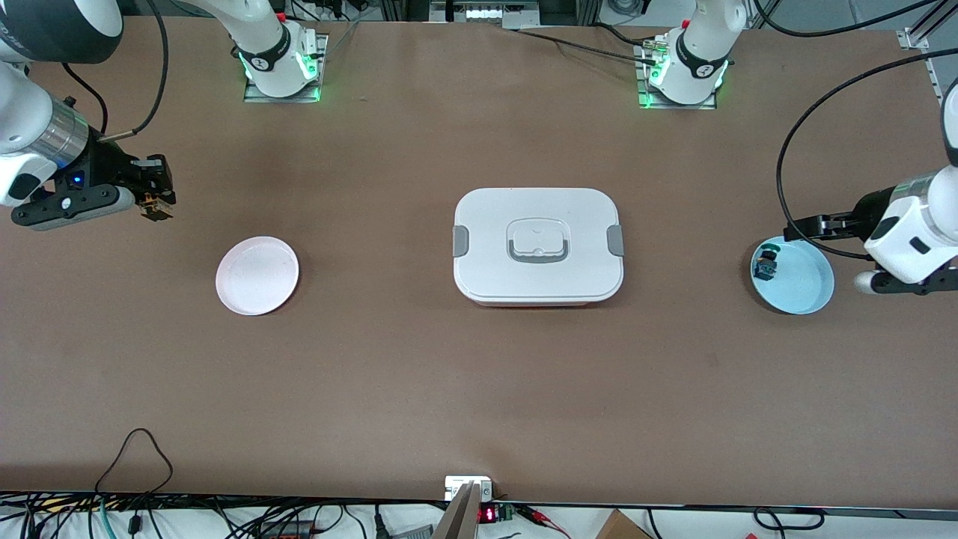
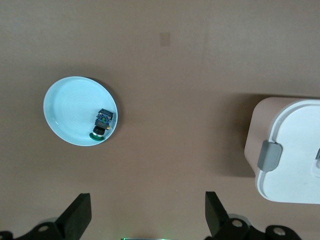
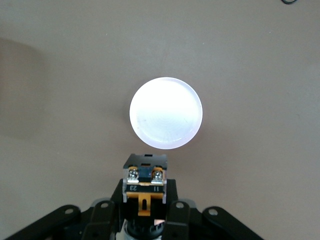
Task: Transfer orange switch to right arm and place
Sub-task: 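Lower the switch onto the white plate with the right gripper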
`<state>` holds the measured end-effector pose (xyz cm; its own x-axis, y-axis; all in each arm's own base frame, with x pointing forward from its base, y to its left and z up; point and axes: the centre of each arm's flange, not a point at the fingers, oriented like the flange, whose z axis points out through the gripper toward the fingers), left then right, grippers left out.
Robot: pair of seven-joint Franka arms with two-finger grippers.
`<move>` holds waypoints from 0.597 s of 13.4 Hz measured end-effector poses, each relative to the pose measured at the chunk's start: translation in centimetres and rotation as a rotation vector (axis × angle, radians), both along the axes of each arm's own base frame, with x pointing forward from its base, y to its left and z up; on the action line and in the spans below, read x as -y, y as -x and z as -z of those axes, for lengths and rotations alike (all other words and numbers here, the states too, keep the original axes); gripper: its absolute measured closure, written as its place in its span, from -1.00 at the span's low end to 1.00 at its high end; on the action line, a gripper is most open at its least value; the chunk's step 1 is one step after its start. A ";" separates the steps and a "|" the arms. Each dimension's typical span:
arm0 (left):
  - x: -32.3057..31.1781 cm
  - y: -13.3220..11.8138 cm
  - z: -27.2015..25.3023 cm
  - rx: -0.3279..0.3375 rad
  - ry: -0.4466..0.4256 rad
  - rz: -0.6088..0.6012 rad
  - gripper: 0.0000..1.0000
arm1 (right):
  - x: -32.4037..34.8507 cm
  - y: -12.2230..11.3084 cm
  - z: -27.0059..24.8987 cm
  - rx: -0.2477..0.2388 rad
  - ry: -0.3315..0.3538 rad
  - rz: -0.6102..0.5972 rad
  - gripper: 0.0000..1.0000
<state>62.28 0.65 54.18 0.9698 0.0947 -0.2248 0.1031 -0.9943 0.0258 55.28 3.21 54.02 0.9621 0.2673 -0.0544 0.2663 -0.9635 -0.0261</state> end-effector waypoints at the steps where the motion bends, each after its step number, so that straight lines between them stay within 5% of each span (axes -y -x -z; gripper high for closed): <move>1: -0.2 0.2 -1.1 0.009 -0.002 -0.004 -1.00 | -0.1 0.0 0.1 -0.002 0.001 -0.001 0.32; 8: -0.1 0.9 -5.0 0.091 0.002 0.043 -1.00 | 0.3 -0.1 3.1 0.003 -0.006 0.013 0.32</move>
<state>61.33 0.79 59.14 0.9893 0.0523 -0.1360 0.0575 -0.9977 0.0349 55.43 2.89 50.96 0.9655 0.2555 -0.0500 0.2542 -0.9666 -0.0308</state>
